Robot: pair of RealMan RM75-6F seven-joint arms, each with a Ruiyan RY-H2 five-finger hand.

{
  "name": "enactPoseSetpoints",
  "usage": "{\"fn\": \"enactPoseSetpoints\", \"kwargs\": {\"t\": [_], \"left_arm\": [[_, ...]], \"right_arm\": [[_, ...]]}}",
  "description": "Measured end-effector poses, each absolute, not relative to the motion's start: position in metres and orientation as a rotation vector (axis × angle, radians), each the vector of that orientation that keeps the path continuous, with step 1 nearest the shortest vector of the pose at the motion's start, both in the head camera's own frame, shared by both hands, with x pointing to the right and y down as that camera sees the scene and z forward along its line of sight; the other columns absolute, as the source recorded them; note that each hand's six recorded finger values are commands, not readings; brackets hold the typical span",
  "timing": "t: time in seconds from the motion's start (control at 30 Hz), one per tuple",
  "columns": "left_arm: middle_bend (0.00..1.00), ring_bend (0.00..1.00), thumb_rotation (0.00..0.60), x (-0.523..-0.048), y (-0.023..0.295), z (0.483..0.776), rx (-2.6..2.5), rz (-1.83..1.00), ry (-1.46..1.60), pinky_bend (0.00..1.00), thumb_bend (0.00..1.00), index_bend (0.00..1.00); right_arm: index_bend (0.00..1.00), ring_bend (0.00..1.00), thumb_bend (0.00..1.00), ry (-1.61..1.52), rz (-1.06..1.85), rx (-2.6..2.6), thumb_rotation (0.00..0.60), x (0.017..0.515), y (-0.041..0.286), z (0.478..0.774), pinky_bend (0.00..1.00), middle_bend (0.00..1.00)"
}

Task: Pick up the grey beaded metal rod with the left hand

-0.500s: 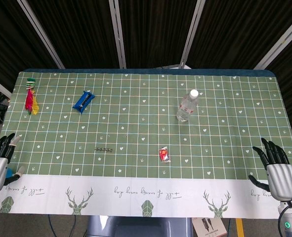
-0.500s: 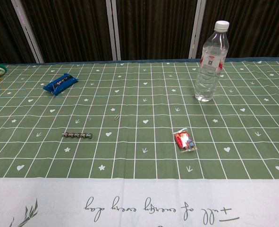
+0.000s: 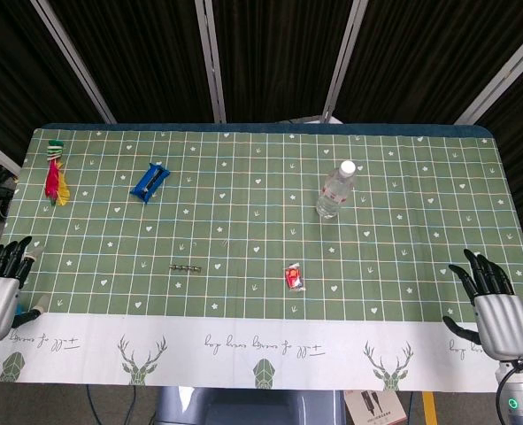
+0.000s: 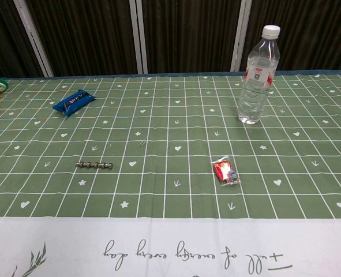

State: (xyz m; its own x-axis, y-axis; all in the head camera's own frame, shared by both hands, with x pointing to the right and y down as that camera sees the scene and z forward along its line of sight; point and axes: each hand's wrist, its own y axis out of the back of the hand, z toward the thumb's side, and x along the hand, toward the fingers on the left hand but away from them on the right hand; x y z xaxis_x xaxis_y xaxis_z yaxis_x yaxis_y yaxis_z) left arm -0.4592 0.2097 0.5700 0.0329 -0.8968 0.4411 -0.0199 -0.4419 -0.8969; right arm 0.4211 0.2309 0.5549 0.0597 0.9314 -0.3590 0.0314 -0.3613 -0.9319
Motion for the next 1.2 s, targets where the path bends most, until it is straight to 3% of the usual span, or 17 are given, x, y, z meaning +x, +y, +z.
{"fn": "enactPoseSetpoints", "kwargs": {"t": [0.17, 0.4, 0.73, 1.2], "left_arm": [[0.00, 0.00, 0.600, -0.452, 0.199, 0.581, -1.587, -1.511, 0.936, 0.00, 0.25, 0.36], [0.00, 0.00, 0.600, -0.422, 0.171, 0.611, -1.627, -1.526, 0.890, 0.00, 0.25, 0.45], [0.00, 0.00, 0.600, -0.360, 0.139, 0.666, -1.659, -1.560, 0.796, 0.00, 0.25, 0.51], [0.00, 0.00, 0.600, -0.297, 0.140, 0.717, -1.705, -1.581, 0.666, 0.00, 0.26, 0.53]], "right_arm": [[0.18, 0.00, 0.09, -1.009, 1.411, -1.538, 0.600, 0.420, 0.231, 0.555, 0.11, 0.00], [0.18, 0.00, 0.09, -1.029, 1.419, -1.551, 0.600, 0.423, 0.231, 0.554, 0.11, 0.00], [0.18, 0.00, 0.09, -1.050, 1.423, -1.562, 0.600, 0.424, 0.231, 0.554, 0.11, 0.00], [0.18, 0.00, 0.09, -1.089, 1.414, -1.568, 0.600, 0.424, 0.231, 0.552, 0.11, 0.00]]}}
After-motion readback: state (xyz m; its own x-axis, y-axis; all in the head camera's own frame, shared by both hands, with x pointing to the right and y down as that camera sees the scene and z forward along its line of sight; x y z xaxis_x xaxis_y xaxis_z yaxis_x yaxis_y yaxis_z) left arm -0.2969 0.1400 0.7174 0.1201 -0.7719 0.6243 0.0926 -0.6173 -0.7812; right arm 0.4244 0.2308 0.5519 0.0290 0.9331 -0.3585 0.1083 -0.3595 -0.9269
